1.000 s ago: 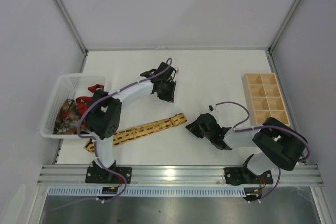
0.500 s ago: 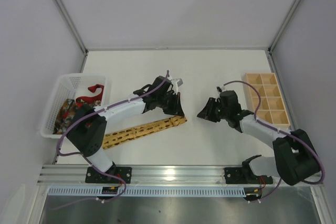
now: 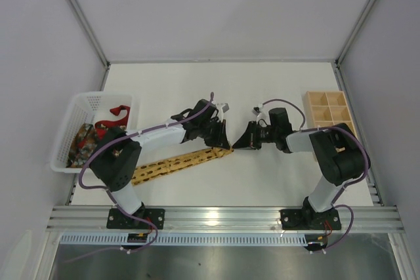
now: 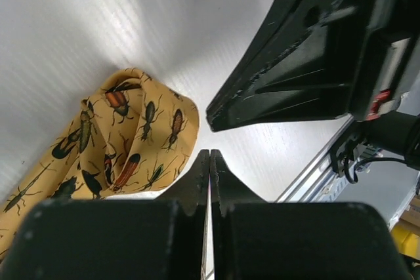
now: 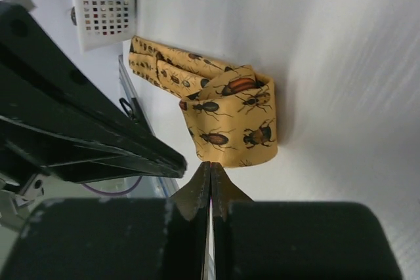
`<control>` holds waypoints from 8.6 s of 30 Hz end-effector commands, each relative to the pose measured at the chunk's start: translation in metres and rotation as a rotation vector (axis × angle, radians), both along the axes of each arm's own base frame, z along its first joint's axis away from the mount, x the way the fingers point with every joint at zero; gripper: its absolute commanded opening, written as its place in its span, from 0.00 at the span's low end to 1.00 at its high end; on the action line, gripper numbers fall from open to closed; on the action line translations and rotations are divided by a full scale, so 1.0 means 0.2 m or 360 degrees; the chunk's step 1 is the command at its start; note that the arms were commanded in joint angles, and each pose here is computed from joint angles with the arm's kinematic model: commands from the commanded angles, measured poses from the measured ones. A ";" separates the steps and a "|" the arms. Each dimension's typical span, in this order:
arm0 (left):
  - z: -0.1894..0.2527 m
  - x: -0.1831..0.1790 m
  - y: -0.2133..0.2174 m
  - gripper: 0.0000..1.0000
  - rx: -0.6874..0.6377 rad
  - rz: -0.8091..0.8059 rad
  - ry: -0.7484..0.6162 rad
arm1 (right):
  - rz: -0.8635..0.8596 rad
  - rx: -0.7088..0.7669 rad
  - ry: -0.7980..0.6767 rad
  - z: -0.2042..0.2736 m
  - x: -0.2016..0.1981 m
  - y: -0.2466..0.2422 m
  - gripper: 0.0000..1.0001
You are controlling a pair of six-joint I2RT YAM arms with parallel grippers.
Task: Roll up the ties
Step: Roll the tie
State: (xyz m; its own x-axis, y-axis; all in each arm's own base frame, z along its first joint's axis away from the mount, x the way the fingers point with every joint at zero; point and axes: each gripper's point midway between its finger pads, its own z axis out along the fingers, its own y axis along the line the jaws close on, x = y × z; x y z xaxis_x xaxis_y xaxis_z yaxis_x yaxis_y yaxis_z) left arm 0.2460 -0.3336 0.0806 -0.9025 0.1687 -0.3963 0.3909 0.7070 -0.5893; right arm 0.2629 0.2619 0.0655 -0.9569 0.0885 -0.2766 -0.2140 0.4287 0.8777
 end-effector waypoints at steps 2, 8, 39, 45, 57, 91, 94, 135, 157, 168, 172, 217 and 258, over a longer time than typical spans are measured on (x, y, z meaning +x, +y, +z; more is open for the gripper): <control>-0.01 0.01 0.00 0.00 0.0003 0.0011 -0.0040 | 0.0072 0.0158 -0.0145 0.13 0.07 0.06 0.00; -0.07 0.03 0.07 0.01 0.0052 0.0069 -0.0030 | 0.0096 0.0197 -0.0114 0.12 0.08 0.10 0.00; -0.47 0.09 0.37 0.00 0.0354 0.0229 0.0082 | 0.0017 -0.0246 0.0159 -0.47 0.08 0.12 0.00; -0.53 0.07 0.39 0.00 0.0360 0.0229 0.0121 | 0.0082 -0.0224 -0.0097 -0.18 0.19 0.13 0.27; -0.65 0.00 0.44 0.00 0.0322 0.0256 0.0183 | 0.0242 -0.0288 -0.0092 -0.12 0.18 -0.04 0.64; -0.73 -0.08 0.59 0.01 0.0190 0.0330 0.0259 | 0.0302 -0.0225 0.0010 -0.29 0.12 0.17 0.17; -0.69 -0.08 0.55 0.00 0.0174 0.0290 0.0259 | 0.0276 -0.0379 0.0080 -0.27 0.06 0.09 0.01; -0.47 -0.07 0.02 0.00 0.0162 0.0024 0.0156 | -0.0093 -0.1179 0.0080 -0.03 -0.05 -0.36 0.00; -0.11 0.16 -0.06 0.05 0.0080 0.0069 -0.0112 | -0.0097 -0.0916 0.0205 -0.10 -0.03 -0.41 0.00; -0.44 0.14 0.02 0.01 0.0196 0.0149 0.0062 | -0.0113 -0.1025 0.0189 -0.08 0.03 -0.44 0.00; -0.51 0.04 0.10 0.00 0.0215 0.0173 0.0108 | -0.0101 -0.1061 0.0164 -0.07 0.06 -0.44 0.00; -0.21 0.02 -0.37 0.01 -0.0123 -0.0035 0.0046 | 0.0096 -0.1123 0.0037 0.06 -0.05 -0.28 0.00; -0.12 0.05 0.19 0.11 0.0270 0.0380 -0.0253 | 0.0059 -0.1277 0.0196 -0.32 -0.08 -0.08 0.00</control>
State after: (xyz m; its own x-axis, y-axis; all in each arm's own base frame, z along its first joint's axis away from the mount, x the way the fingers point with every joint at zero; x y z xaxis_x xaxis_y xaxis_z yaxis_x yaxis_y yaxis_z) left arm 0.2395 -0.3125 0.0414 -0.8890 0.0535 -0.4548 0.2840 0.8434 -0.4560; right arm 0.2472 0.2742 0.0368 -0.9847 -0.0947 -0.1464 -0.1562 0.8522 0.4993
